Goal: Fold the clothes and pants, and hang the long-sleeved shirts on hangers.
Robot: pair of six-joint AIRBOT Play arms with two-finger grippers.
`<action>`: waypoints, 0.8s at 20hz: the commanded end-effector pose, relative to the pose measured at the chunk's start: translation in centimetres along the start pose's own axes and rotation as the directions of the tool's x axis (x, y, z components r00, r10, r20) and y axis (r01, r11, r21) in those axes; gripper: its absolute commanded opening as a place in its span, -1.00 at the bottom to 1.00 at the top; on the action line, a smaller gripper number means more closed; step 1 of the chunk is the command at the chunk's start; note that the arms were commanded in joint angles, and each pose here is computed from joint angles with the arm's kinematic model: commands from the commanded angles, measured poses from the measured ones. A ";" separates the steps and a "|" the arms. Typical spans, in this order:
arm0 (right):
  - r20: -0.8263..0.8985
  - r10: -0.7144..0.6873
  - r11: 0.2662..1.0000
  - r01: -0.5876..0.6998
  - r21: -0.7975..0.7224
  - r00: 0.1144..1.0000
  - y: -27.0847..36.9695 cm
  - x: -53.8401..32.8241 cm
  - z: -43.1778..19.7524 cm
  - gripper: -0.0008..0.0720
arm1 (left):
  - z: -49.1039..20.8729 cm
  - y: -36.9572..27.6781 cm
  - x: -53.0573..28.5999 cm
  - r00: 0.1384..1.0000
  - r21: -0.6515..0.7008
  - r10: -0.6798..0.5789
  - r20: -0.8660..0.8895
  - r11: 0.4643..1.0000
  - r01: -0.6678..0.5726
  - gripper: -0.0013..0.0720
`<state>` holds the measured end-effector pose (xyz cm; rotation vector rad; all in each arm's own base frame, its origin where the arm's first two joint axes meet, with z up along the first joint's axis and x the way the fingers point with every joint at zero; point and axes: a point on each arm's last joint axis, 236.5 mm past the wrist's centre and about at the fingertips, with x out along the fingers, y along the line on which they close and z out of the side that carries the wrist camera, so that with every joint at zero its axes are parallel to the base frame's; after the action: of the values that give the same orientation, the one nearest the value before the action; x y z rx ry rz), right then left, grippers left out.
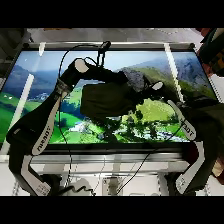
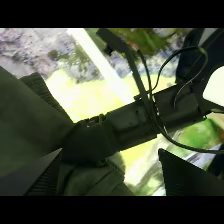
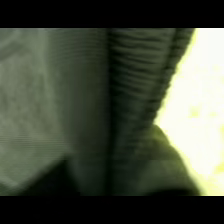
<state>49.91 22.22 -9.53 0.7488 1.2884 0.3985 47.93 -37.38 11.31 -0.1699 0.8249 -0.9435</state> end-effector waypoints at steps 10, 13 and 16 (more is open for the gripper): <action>0.455 -0.066 0.982 0.139 -0.128 0.888 2.0 -23.7 10.9 -0.90 | 2.2 1.9 -12.0 0.952 0.265 0.305 0.008 0.918 -0.296 -0.38; 0.587 -0.128 0.983 0.180 -0.030 0.799 0.9 -35.1 10.2 -0.90 | 4.1 -0.4 -15.7 0.948 0.284 0.304 0.089 0.905 -0.317 -0.38; 0.722 -0.259 0.959 0.263 0.110 0.642 -1.3 -47.1 7.0 -0.90 | 5.2 -2.5 -18.4 0.944 0.302 0.296 0.148 0.895 -0.328 -0.38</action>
<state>50.28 -4.30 18.25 0.6139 0.6973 0.0450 45.40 -26.69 22.95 0.1926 0.6378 -0.7561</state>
